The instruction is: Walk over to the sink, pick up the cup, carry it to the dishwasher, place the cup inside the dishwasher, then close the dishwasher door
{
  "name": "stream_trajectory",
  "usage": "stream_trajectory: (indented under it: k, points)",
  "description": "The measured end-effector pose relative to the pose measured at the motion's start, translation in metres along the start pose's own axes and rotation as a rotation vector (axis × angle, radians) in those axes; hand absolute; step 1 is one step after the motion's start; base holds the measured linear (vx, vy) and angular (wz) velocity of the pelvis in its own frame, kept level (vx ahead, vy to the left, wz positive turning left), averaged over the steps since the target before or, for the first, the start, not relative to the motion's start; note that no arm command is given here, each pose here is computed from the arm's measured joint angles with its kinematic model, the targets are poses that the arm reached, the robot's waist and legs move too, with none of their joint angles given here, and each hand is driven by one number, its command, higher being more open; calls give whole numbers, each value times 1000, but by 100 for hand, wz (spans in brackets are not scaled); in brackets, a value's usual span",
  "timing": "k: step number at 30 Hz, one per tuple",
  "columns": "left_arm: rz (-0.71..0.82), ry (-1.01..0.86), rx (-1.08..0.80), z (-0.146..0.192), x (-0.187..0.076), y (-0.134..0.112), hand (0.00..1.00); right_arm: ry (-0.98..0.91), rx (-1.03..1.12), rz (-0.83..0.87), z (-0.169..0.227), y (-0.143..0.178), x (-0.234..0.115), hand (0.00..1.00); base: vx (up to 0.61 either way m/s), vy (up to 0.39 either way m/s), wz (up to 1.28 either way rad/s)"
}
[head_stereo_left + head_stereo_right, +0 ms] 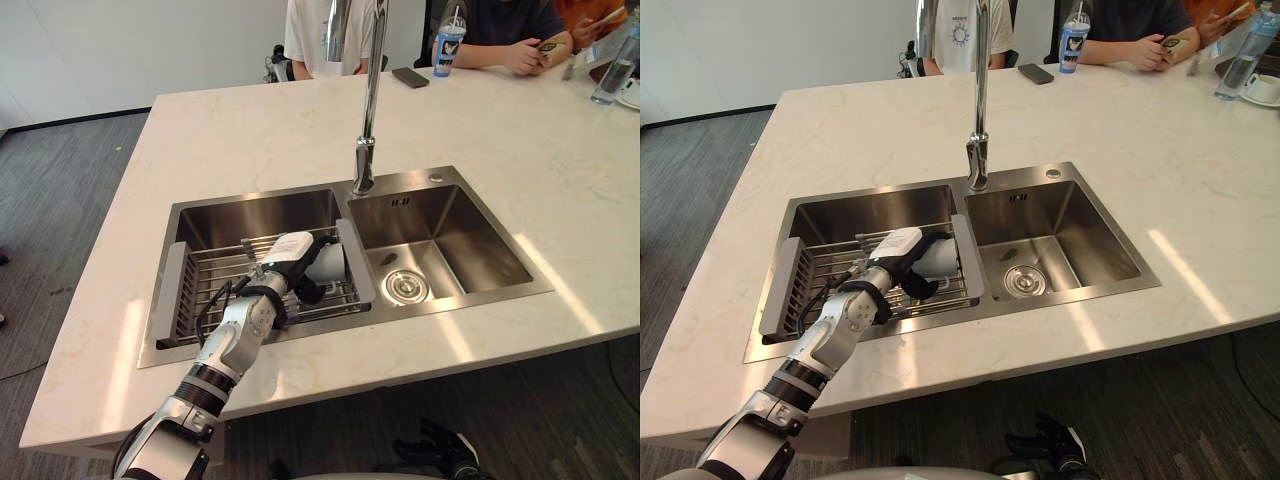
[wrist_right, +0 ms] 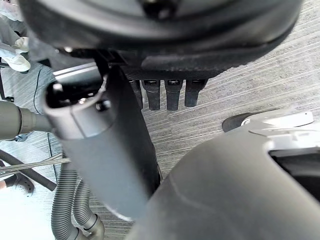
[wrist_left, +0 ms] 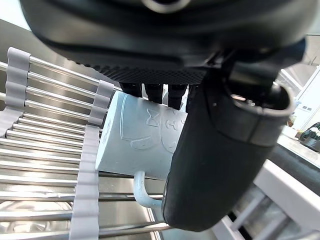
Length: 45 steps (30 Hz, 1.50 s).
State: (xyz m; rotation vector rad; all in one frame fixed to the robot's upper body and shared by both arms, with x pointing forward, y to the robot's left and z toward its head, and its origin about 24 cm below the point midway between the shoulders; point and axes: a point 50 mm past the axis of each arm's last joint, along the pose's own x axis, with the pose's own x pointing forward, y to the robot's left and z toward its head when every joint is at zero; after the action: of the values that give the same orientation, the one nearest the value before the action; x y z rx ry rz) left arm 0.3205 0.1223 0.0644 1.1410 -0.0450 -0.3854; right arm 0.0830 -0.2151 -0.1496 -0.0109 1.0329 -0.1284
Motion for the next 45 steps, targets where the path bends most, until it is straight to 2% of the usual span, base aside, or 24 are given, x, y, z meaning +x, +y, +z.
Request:
stream_trajectory:
  k: [1, 11, 23, 27, 31, 36, 40, 45]
  points:
    - [3, 9, -3, -2, 1, 2, 30, 0, -1, 2, 1, 0, 0, 90, 0, 0, 0]
    - [40, 43, -85, -11, 1, 12, 30, -1, -4, 7, 3, 0, 1, 90, 0, 0, 0]
    - [84, -42, -180, 6, -6, 15, 30, -13, -3, -1, 4, -1, 1, 90, 7, -6, 6]
    - [203, -108, -288, 16, -27, 20, 30, -19, 8, -12, 1, -2, -1, 90, 1, -4, 1]
    - [349, -278, -499, 37, -58, 37, 30, -10, 45, -34, -7, -6, -4, 90, -26, -4, 0]
    - [516, -380, -681, 40, -93, 52, 30, -3, 69, -46, -13, -7, -7, 90, -50, -7, -1]
    - [628, -338, -868, 22, -113, 49, 30, 13, 84, -49, -20, -5, -9, 90, -27, -4, 1]
    - [641, -258, -1095, 5, -126, 31, 30, 27, 98, -45, -26, 0, -11, 90, 0, 0, 0]
